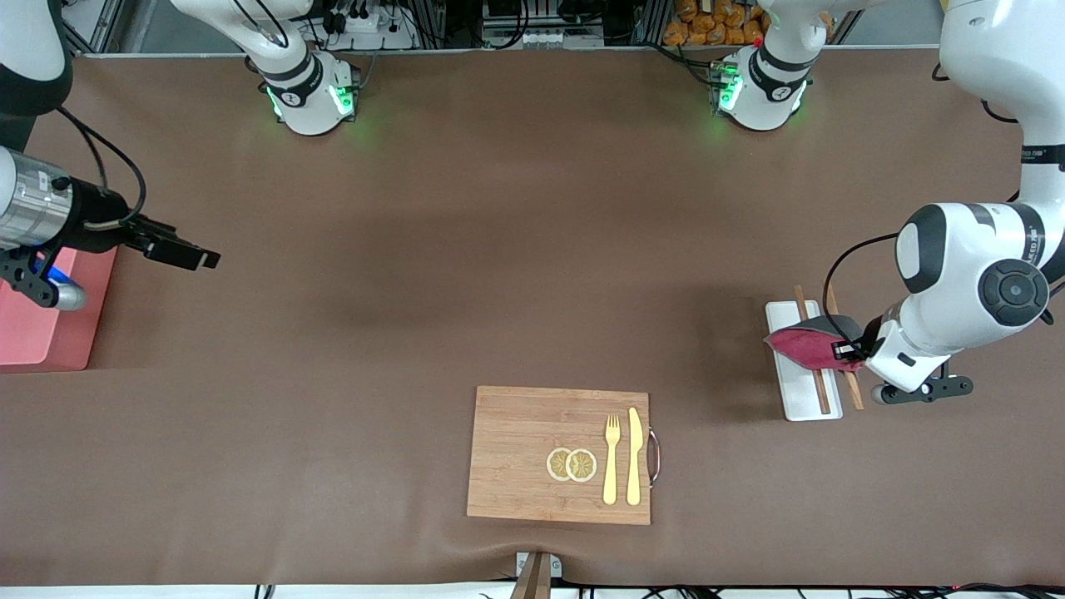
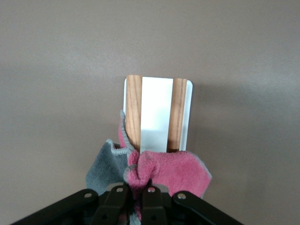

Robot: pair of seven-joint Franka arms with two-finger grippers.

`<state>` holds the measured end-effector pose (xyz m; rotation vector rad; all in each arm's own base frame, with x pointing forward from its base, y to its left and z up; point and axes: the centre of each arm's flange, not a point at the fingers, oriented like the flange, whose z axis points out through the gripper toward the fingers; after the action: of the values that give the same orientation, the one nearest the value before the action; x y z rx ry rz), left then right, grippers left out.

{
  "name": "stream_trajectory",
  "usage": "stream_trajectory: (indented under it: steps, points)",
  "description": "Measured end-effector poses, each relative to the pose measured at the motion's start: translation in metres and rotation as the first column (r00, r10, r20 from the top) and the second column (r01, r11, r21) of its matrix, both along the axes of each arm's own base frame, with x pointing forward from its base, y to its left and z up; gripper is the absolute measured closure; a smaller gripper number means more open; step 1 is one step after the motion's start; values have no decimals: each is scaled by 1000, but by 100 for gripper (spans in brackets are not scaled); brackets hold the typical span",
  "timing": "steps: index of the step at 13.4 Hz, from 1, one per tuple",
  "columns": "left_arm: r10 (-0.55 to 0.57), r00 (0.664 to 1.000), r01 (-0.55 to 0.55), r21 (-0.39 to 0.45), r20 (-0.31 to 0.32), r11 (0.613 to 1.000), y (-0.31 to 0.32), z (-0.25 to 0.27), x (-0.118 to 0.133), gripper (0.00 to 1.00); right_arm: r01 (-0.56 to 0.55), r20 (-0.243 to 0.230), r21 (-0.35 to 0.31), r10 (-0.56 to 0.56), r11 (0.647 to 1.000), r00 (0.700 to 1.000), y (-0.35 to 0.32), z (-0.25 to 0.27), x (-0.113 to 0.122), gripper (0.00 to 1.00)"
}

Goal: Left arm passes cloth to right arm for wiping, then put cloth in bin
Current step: 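Lift the cloth with the left gripper while the right gripper reaches toward it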

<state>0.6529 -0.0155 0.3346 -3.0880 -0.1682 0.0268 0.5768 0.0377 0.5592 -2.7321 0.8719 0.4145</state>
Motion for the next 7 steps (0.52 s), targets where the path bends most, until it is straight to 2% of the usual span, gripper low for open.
stream_trajectory:
  steps: [3, 7]
  points:
    - [20, 1000, -20, -16, 21, 1000, -30, 22, -2, 93, 144, -104, 23, -141, 989, 985, 27, -10, 1, 0]
    - [66, 996, -62, -66, 56, 996, -118, 63, -19, 93, 265, -244, 37, -249, 963, 937, 72, -42, 9, 0]
